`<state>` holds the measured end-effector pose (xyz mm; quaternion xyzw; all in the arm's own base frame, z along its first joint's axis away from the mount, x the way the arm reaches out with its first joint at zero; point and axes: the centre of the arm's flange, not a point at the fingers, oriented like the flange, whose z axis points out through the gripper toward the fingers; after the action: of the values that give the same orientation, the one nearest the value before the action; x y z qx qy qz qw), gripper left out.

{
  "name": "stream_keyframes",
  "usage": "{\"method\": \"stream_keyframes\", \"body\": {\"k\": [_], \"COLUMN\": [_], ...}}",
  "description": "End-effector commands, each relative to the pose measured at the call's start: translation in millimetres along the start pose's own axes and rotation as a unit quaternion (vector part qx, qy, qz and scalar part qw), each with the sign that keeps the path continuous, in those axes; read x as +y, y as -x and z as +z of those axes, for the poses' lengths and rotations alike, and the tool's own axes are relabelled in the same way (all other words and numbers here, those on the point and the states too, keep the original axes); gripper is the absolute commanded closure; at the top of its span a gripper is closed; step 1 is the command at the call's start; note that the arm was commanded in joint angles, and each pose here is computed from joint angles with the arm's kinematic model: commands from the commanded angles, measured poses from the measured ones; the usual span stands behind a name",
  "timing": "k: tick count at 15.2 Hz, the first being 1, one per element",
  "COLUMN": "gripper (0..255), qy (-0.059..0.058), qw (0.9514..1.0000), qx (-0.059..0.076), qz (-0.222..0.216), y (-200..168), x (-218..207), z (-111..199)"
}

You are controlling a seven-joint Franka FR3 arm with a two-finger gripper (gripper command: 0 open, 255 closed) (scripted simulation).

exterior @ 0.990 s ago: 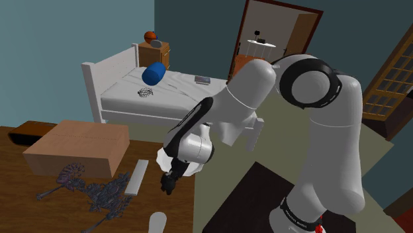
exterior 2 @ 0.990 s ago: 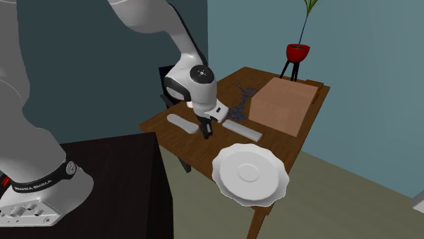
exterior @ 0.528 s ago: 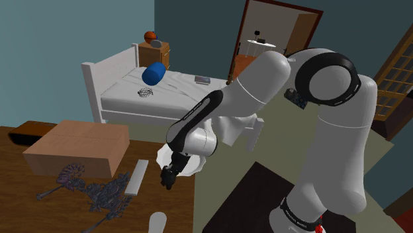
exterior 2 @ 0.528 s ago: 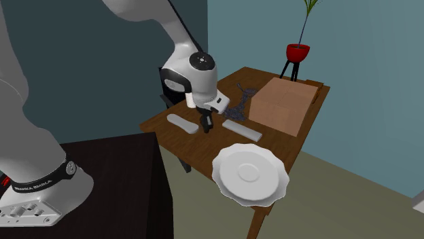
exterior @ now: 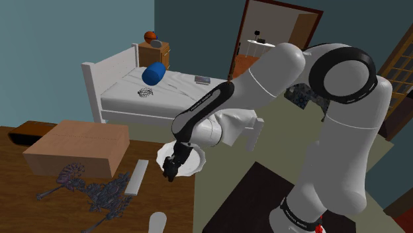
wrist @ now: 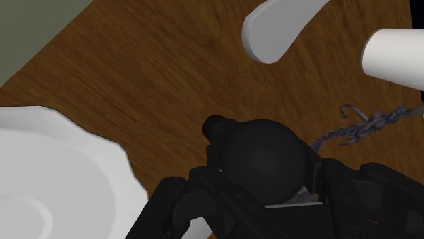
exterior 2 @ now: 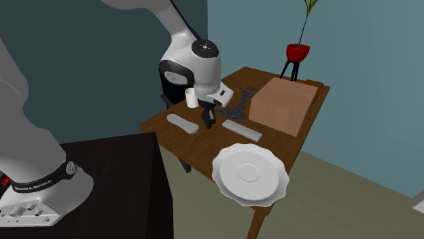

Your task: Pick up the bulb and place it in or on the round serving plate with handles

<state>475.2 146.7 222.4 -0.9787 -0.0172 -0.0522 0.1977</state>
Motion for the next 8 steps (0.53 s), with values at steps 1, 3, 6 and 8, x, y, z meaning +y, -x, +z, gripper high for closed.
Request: {"method": "stream_keyframes", "body": {"k": [1, 3, 6, 8], "gripper": [255, 255, 255, 255], "qy": [0.0, 0.0, 0.0, 0.0], "qw": [1.0, 1.0, 1.0, 1.0], "qx": [0.0, 0.0, 0.0, 0.0], "qz": [0.0, 0.0, 0.0, 0.0], "y": [-13.4, -27.3, -48.1, -62.0], "x": [16.6, 37.3, 68.2, 88.9], "z": [-8.2, -17.0, -30.3, -39.1]}}
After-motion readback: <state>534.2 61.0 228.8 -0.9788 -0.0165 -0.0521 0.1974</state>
